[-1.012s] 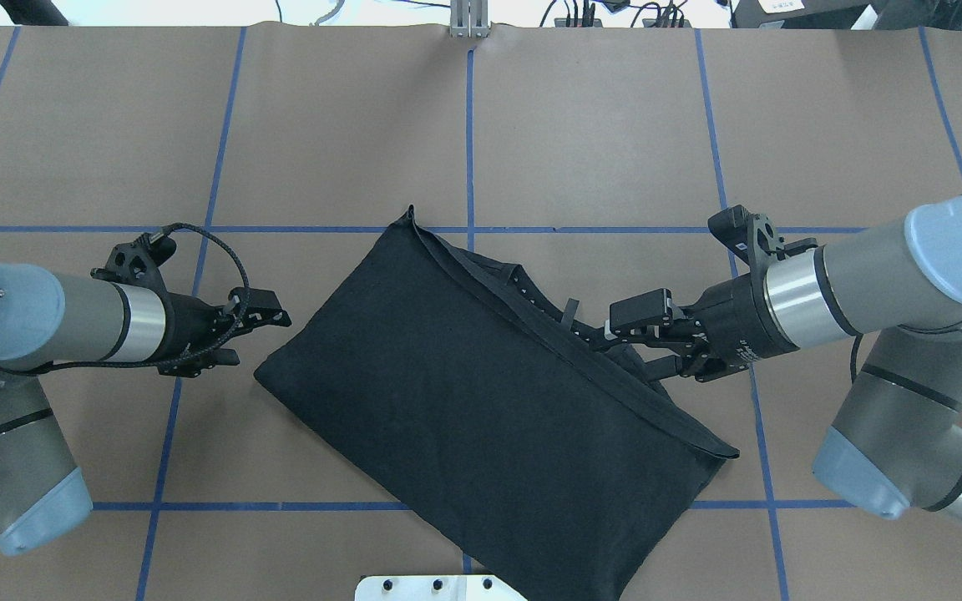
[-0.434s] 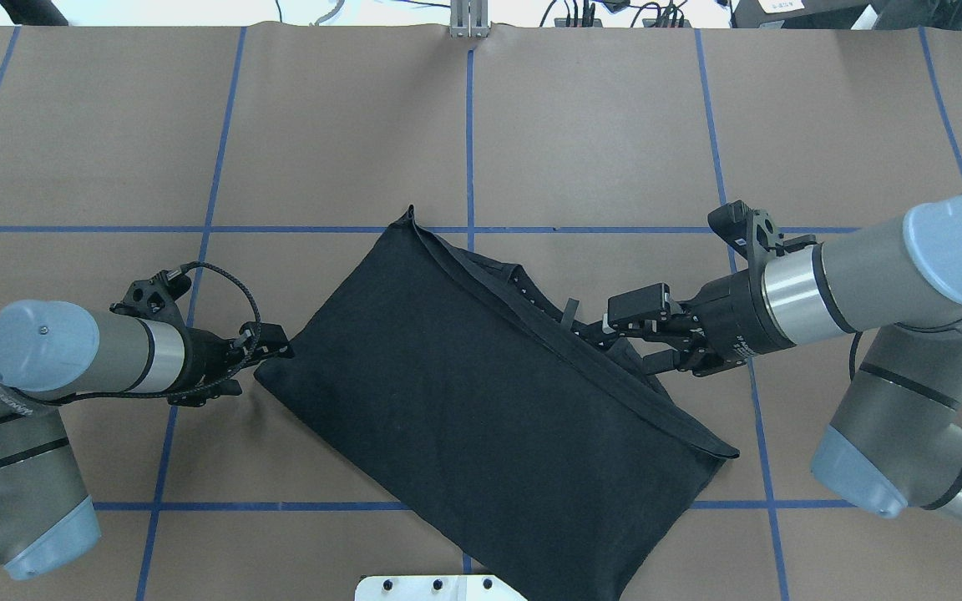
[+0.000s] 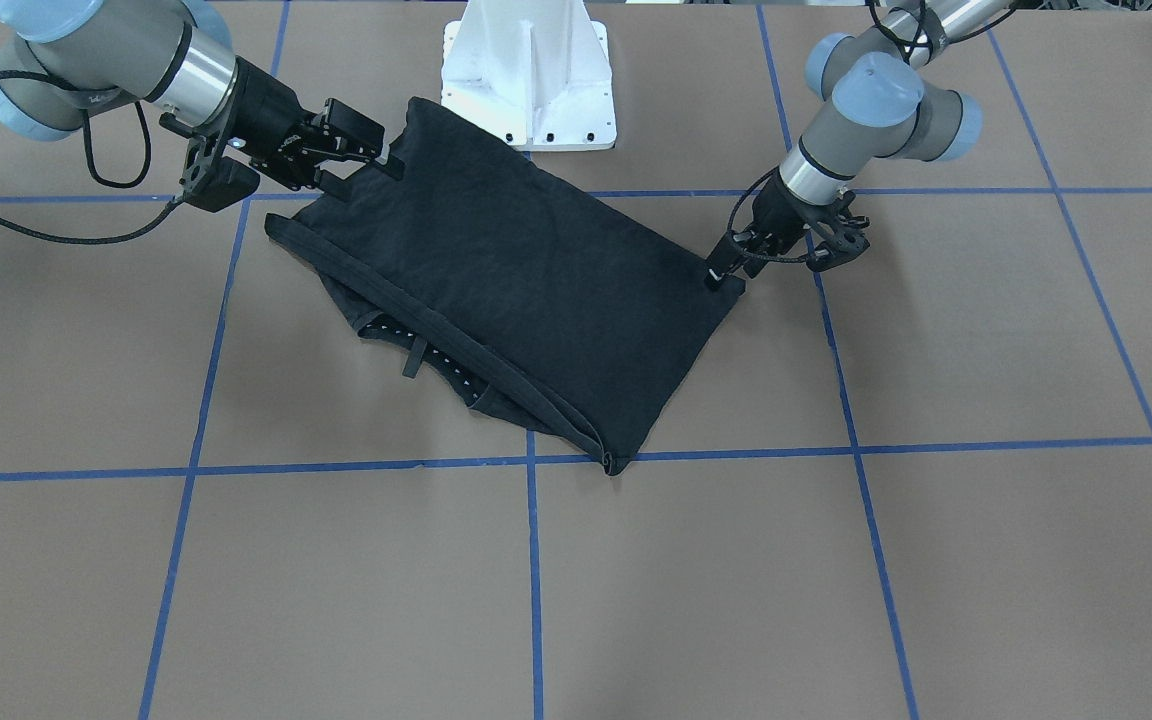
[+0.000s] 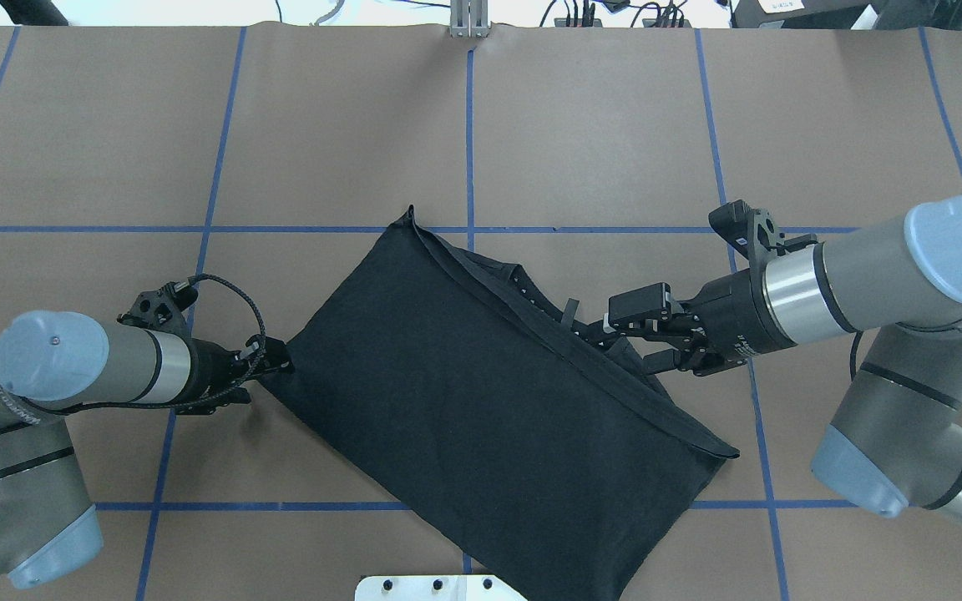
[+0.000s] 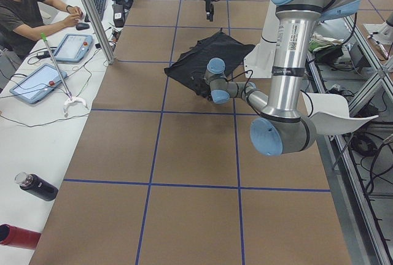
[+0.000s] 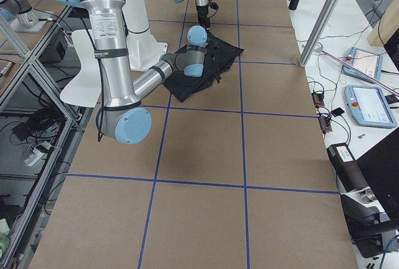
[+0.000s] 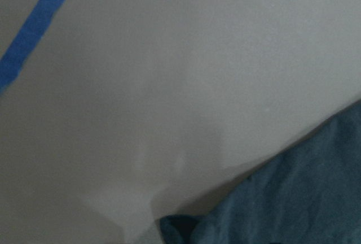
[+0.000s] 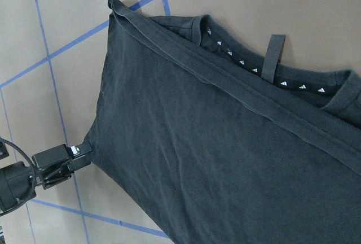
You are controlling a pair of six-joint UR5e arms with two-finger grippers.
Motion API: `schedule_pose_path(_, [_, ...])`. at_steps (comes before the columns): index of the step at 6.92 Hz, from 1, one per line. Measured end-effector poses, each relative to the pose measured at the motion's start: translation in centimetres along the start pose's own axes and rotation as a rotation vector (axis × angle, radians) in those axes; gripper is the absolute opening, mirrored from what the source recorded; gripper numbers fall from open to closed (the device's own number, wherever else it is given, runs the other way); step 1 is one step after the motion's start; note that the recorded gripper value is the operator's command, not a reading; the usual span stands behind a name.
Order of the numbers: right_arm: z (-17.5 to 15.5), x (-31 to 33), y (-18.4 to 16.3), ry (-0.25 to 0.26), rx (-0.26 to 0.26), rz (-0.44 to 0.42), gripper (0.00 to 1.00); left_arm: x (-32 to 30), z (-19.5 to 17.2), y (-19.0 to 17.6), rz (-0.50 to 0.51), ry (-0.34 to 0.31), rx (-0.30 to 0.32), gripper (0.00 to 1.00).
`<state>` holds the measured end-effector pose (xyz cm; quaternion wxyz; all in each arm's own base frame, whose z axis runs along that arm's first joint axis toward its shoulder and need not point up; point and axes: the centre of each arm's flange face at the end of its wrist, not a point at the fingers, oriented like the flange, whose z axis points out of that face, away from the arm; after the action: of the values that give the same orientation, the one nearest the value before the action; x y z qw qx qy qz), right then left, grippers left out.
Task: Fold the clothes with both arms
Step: 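Grasp the shirt corner nearest the left gripper while the right gripper holds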
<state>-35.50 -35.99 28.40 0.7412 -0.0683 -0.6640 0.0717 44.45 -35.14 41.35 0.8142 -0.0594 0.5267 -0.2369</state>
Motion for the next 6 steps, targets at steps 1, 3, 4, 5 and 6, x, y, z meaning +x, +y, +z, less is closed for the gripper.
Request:
schedule_pose_path(1, [-0.1, 0.0, -0.1, 0.0, 0.001, 0.0, 1.0, 0.0, 0.0, 0.0, 0.0, -0.001, -0.002, 0.0])
schedule_pose_path(3, [-0.2, 0.0, -0.2, -0.001, 0.003, 0.001, 1.0, 0.2, -0.4, 0.3, 0.004, 0.002, -0.017, 0.0])
schedule_pose_path(4, [-0.3, 0.0, -0.2, -0.002, 0.003, 0.0, 1.0, 0.2, -0.8, 0.3, 0.003, 0.002, -0.033, 0.0])
schedule_pose_path(5, [-0.4, -0.1, -0.3, -0.003, 0.004, 0.0, 1.0, 0.6, -1.4, 0.0, -0.001, 0.003, -0.043, 0.0])
schedule_pose_path(6, [-0.5, -0.1, -0.3, -0.004, 0.007, 0.0, 1.0, 0.9, -1.9, -1.1, -0.01, -0.005, -0.029, 0.0])
